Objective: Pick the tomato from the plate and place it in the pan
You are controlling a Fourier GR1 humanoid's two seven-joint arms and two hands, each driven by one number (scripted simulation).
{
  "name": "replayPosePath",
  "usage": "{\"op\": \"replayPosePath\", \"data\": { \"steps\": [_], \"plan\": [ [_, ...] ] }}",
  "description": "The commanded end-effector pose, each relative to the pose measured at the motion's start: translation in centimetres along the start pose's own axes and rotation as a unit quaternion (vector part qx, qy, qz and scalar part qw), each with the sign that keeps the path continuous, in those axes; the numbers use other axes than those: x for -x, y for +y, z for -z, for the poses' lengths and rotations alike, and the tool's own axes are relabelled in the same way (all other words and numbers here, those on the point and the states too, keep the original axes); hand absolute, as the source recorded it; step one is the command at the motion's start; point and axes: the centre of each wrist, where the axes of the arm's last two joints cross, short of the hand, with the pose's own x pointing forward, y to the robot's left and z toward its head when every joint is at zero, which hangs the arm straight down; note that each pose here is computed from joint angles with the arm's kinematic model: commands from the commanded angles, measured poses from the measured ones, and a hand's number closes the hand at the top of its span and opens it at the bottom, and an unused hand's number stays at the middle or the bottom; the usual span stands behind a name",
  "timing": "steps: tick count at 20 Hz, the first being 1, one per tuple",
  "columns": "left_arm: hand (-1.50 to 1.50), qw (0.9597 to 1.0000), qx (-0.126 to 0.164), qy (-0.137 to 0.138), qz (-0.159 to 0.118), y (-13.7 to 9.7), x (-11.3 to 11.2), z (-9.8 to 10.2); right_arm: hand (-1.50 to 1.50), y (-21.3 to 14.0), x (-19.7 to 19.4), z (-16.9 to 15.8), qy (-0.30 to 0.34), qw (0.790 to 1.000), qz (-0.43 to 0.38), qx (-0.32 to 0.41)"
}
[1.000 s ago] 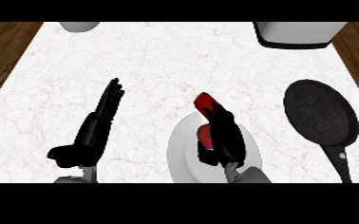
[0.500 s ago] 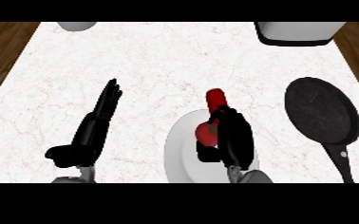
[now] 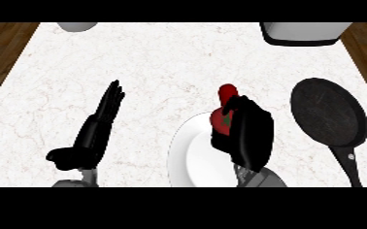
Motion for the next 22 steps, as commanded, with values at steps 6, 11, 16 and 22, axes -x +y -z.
{"op": "replayPosePath", "data": {
  "steps": [6, 11, 16, 22],
  "plan": [
    [0.00, 1.0000, -0.002, -0.003, -0.004, -0.3, -0.4, -0.2, 1.50, -3.2, 1.7, 2.5, 0.091, 0.987, 0.096, 0.094],
    [0.00, 1.0000, 0.000, 0.005, -0.003, -0.7, -0.6, 0.0, 1.50, -3.2, 7.3, 3.5, 0.123, 0.977, 0.128, 0.120],
    [0.00, 1.0000, -0.005, 0.000, 0.003, -2.0, -1.3, 0.7, 1.50, -1.9, 13.5, 6.4, 0.131, 0.972, 0.092, 0.170],
    [0.00, 1.0000, 0.001, 0.001, -0.003, -1.1, 0.5, 0.2, 1.50, -2.4, 20.8, 10.7, 0.139, 0.959, 0.023, 0.247]
  ]
}}
